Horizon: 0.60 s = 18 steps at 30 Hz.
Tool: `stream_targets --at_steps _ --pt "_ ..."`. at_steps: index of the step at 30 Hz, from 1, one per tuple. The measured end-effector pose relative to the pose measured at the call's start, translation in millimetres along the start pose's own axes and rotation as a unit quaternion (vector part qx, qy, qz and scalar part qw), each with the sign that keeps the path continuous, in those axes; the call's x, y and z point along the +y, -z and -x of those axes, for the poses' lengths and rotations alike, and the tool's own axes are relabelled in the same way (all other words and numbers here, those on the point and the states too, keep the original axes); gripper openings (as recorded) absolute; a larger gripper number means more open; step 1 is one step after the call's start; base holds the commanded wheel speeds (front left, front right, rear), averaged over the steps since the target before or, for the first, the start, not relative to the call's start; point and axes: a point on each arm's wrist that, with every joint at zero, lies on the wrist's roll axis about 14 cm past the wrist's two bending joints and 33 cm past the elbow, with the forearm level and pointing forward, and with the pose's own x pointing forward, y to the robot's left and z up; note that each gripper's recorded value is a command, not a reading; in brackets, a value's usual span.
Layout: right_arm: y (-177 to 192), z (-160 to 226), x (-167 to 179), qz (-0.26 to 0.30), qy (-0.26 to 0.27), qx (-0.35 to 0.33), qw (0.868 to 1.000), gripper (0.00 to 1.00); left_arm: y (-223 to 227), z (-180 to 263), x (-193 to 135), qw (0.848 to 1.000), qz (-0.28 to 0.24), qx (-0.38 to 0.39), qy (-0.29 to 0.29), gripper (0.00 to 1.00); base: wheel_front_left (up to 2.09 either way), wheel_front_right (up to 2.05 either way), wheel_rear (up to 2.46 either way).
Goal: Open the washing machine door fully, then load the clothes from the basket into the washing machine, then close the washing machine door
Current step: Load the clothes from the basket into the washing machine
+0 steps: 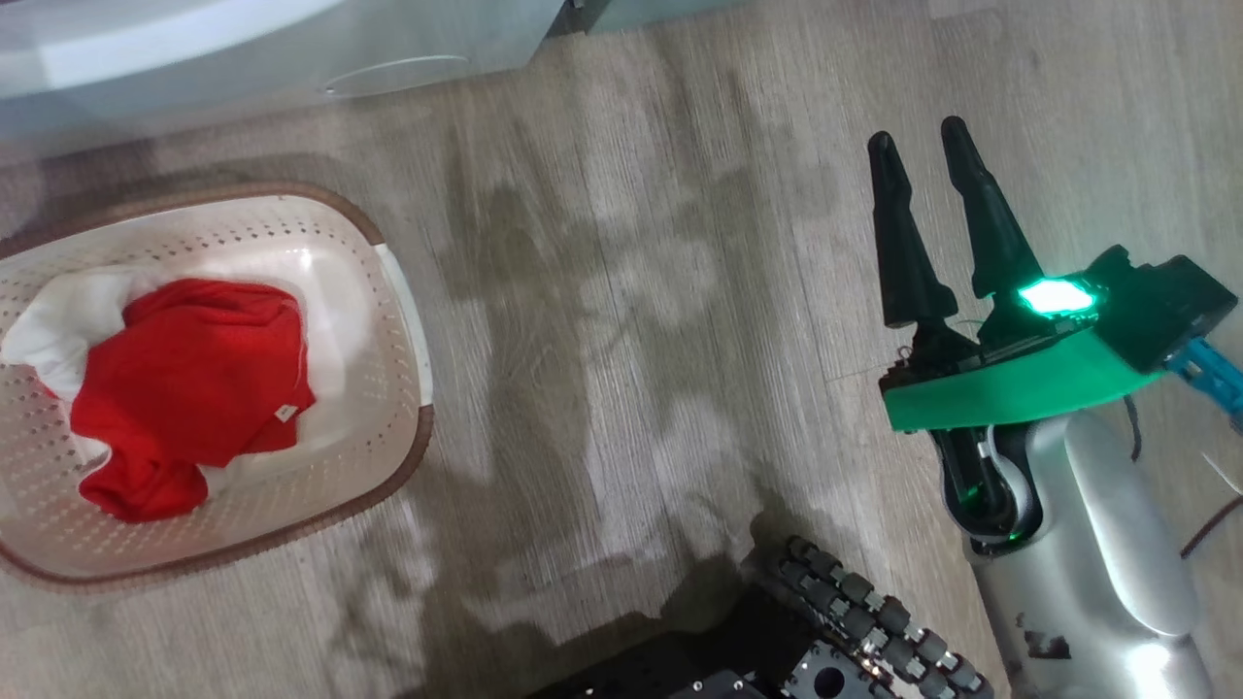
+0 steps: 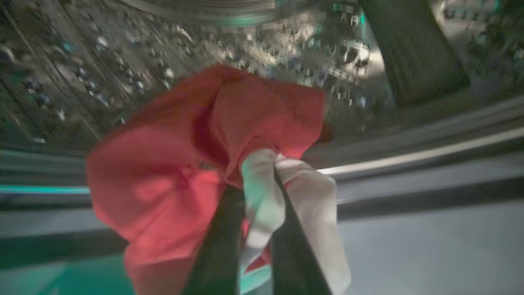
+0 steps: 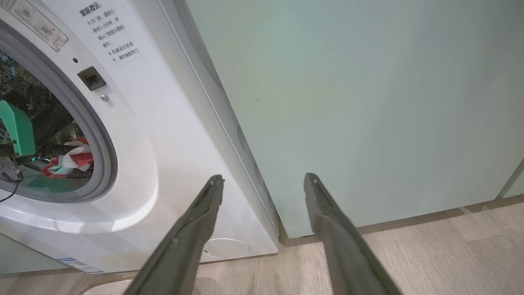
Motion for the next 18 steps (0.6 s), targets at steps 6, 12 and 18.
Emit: stream_targets --at_steps 6,12,18 --pt "6 0 -4 -0.006 0.006 0.008 1.000 1.00 -40 -8 6 0.990 0.017 -0.143 -0.009 0.00 0.00 0.00 0.00" --pt "11 0 -9 -0.002 0.013 0.016 1.000 1.00 -78 -10 1 0.962 0.015 -0.271 0.000 0.00 0.00 0.00 0.00" --pt "12 0 -15 0.001 0.021 0.017 1.000 1.00 -78 -18 -1 0.945 -0.008 -0.326 0.000 0.00 0.00 0.00 0.00"
